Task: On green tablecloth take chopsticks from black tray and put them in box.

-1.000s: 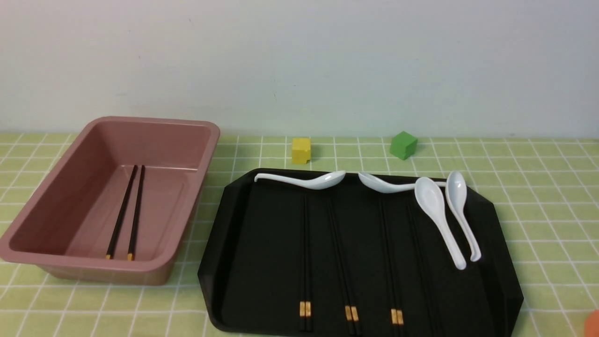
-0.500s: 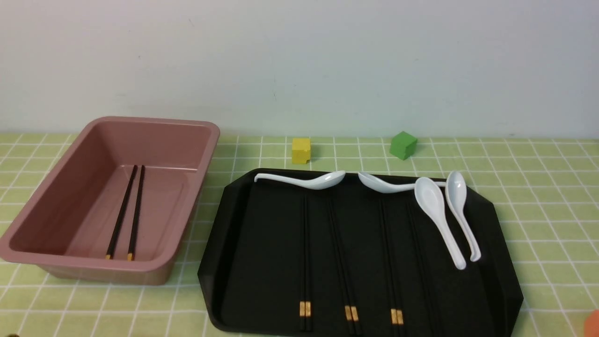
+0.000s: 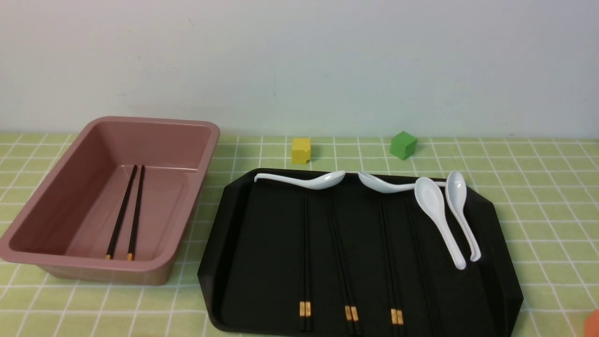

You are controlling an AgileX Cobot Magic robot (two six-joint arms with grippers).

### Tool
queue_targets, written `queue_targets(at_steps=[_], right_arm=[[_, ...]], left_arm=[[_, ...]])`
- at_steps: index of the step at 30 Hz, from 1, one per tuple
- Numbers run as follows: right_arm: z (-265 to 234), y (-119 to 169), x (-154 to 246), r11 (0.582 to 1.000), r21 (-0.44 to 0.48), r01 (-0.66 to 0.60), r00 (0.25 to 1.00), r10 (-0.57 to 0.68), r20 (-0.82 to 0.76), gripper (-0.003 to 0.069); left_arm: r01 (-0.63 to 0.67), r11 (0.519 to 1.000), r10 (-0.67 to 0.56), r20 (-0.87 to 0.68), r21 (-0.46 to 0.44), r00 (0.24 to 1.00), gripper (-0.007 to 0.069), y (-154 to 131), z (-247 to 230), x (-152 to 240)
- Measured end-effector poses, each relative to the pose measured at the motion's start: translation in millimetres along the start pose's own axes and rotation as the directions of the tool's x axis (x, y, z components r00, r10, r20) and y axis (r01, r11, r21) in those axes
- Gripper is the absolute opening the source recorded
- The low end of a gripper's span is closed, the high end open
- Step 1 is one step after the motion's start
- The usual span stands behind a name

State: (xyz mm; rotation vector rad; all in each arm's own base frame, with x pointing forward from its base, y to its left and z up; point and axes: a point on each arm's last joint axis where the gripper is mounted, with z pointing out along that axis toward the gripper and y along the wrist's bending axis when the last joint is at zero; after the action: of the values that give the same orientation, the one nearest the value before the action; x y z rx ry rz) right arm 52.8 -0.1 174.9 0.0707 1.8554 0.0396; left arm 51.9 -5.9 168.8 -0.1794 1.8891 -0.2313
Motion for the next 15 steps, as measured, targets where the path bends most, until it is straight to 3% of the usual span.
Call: queue_targets(at_steps=[15], right_arm=[[0.0,0.0,0.0,1.0,0.0,0.0,1.0,0.0,0.0,0.0239]], left_arm=[[0.0,1.0,0.0,0.0,0.0,1.0,0.0008,0.0,0.0,0.0]])
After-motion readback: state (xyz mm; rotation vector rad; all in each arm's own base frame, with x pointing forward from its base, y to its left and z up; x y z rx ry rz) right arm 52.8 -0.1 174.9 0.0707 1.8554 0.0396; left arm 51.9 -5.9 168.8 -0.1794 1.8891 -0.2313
